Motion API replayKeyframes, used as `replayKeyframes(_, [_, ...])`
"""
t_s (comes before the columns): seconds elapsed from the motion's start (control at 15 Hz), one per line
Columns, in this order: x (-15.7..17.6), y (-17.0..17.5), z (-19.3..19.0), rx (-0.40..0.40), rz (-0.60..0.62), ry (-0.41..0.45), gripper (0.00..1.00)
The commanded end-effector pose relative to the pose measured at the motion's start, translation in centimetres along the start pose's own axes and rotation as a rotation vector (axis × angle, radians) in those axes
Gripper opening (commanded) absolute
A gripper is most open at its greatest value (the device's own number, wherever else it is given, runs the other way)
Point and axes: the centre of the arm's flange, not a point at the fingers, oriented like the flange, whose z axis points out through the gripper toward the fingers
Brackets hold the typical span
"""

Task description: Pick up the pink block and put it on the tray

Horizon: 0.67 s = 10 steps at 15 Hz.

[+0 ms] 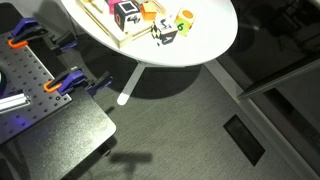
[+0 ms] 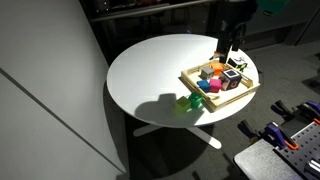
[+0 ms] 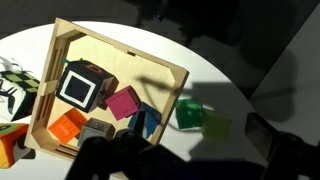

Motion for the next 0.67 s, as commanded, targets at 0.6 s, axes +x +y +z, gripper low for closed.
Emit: replayKeyframes(0.6, [-1.58,-0.34,-1.18,-0.037,0.029,0.034,1.0])
